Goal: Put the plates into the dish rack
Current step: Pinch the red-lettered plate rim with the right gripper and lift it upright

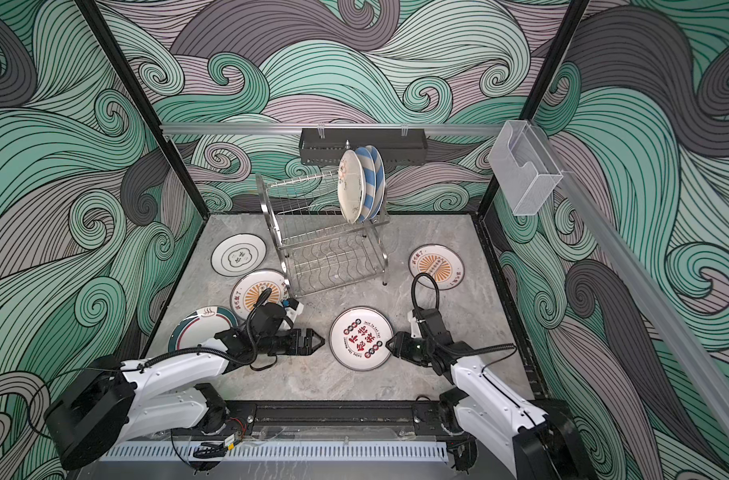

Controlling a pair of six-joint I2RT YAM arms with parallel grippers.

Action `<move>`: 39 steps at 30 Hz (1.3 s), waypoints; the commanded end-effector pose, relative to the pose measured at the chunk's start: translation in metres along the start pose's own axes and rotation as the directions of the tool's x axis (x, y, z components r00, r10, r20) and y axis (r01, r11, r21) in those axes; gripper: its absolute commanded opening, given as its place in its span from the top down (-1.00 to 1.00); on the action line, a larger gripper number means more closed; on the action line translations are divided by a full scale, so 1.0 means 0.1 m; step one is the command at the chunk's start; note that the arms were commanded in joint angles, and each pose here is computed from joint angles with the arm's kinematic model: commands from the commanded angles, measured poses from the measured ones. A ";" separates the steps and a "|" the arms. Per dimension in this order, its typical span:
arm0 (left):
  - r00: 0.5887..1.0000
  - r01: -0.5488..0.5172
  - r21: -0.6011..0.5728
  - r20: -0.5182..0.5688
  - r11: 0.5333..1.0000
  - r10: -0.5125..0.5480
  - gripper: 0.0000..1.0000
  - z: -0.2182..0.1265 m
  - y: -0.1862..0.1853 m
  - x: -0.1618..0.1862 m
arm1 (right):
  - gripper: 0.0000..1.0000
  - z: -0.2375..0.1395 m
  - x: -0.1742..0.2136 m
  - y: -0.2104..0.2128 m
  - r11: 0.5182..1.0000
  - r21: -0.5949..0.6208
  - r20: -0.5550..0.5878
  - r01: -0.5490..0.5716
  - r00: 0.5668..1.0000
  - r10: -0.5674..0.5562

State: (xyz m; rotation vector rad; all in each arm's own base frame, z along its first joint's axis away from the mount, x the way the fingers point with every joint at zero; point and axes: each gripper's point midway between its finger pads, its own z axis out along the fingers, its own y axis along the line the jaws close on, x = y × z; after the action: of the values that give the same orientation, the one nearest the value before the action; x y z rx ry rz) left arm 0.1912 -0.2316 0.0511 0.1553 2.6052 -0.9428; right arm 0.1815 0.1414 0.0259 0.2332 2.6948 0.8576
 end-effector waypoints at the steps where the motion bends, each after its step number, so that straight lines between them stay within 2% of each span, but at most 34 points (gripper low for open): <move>1: 0.999 -0.008 0.020 0.031 1.000 0.007 -0.97 0.00 -0.14 -0.13 | -0.05 0.05 -0.05 0.03 1.000 -0.024 0.008 0.009 1.000 -0.009; 10: 1.000 -0.011 0.008 0.021 1.000 0.011 -0.97 -0.01 -0.13 -0.10 | 0.10 0.13 -0.03 -0.01 0.999 -0.037 0.008 -0.010 1.000 0.010; 15: 1.000 -0.003 0.010 0.024 1.000 0.003 -0.97 -0.02 -0.14 -0.11 | 0.35 0.13 -0.03 -0.04 0.999 -0.024 0.011 -0.022 1.000 0.022; 27: 1.000 -0.008 0.002 0.020 1.000 0.008 -0.97 -0.05 -0.14 -0.10 | 0.57 0.16 -0.07 -0.02 0.999 -0.035 0.019 -0.041 0.999 0.042; 33: 0.999 -0.032 -0.017 0.035 0.999 0.033 -0.97 -0.18 -0.18 -0.16 | 0.79 0.13 -0.09 0.01 0.999 -0.028 0.017 -0.032 0.999 0.033; 37: 0.999 -0.030 -0.115 0.032 0.993 0.034 -0.97 -0.34 -0.10 -0.20 | 0.98 0.09 -0.13 0.05 1.000 -0.026 0.022 -0.017 1.000 0.018; 39: 0.998 -0.054 -0.174 0.029 0.983 0.060 -0.97 -0.49 -0.08 -0.24 | 1.00 0.05 -0.16 0.11 0.999 -0.039 0.025 -0.004 1.000 0.005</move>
State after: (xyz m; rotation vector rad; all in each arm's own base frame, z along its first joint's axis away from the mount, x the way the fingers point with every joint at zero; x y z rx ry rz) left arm 0.1980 -0.2242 0.0888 0.1445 2.5888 -0.8452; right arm 0.2043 0.1575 0.0384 0.2444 2.6060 0.9785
